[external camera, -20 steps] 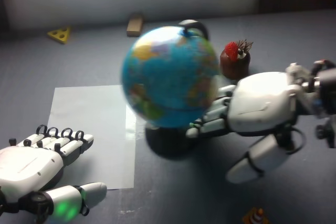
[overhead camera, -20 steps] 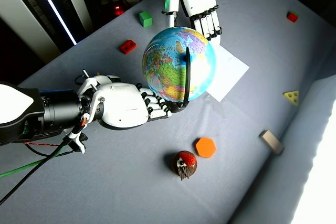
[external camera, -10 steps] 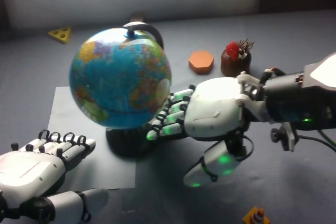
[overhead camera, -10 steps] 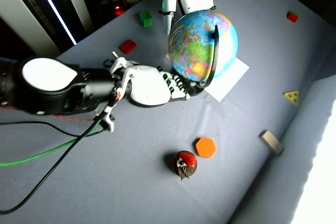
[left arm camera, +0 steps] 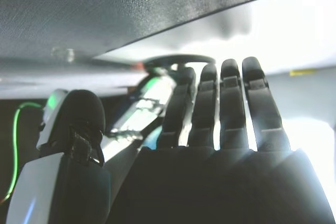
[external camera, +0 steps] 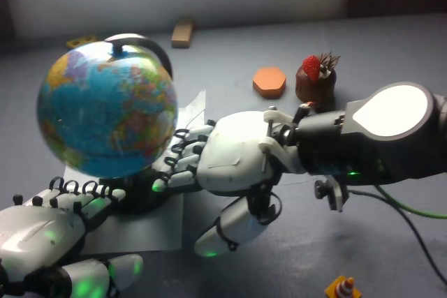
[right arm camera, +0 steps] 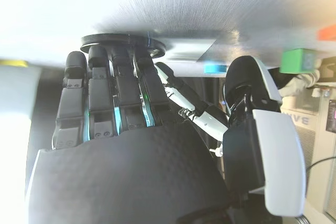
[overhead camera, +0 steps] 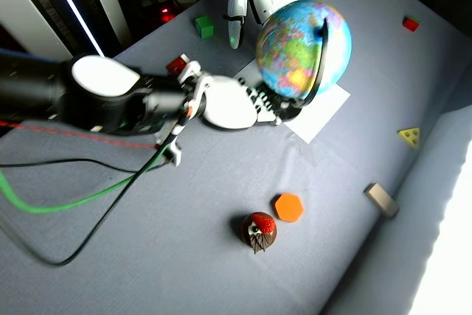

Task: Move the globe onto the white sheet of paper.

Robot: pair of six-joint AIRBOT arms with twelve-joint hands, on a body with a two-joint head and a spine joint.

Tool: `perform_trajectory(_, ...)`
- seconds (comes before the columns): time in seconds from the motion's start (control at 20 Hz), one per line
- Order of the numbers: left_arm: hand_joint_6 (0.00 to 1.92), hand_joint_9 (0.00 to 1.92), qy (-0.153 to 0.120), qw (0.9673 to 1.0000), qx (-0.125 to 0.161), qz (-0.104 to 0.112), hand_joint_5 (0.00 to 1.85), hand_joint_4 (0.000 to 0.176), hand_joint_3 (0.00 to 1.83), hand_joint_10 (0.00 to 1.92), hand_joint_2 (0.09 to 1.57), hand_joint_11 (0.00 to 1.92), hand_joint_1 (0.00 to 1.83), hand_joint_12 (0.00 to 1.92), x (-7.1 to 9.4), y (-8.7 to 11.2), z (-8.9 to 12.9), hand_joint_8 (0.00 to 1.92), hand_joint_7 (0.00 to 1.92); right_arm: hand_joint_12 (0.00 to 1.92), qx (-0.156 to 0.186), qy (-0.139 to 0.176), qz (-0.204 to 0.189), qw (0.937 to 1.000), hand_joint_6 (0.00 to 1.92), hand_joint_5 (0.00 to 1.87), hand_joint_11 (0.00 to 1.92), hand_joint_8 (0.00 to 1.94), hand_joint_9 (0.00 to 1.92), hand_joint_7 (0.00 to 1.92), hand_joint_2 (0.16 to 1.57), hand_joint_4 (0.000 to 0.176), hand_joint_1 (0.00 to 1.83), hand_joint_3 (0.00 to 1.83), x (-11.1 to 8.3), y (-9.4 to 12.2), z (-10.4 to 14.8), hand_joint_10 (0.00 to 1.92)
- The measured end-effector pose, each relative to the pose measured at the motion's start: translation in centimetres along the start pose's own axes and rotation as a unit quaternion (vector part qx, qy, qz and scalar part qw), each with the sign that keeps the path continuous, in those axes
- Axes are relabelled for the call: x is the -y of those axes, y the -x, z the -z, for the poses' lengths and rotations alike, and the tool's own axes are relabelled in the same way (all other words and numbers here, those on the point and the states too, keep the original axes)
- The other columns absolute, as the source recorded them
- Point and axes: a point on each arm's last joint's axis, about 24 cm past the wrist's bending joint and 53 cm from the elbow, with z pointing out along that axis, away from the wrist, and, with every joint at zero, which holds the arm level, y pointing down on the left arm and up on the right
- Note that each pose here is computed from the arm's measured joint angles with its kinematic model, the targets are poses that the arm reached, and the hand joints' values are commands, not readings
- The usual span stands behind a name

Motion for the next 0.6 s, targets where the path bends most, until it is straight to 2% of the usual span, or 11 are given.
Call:
perform_trajectory(0.3,0.0,0.06,0.009,1.0,-0.001,0.001,0.04,0.0,0.0,0.0,1.21,0.0,0.0,0.2,-0.6,-0.1,0.4,0.0,0.05,0.24,-0.002,0.003,-0.005,1.0,0.01,0.19,0.0,0.0,0.15,0.24,1.16,0.0,0.0,0.0,0.0,0.0,-0.2,0.0)
perform_trajectory(0.6,0.0,0.06,0.02,0.9998,0.005,0.001,0.04,0.0,0.0,0.0,1.21,0.0,0.0,0.22,-1.0,0.7,1.4,0.0,0.05,0.24,-0.008,0.028,-0.011,0.9995,0.0,0.18,0.0,0.0,0.15,0.24,1.16,0.0,0.0,0.0,-0.1,1.3,1.8,0.0)
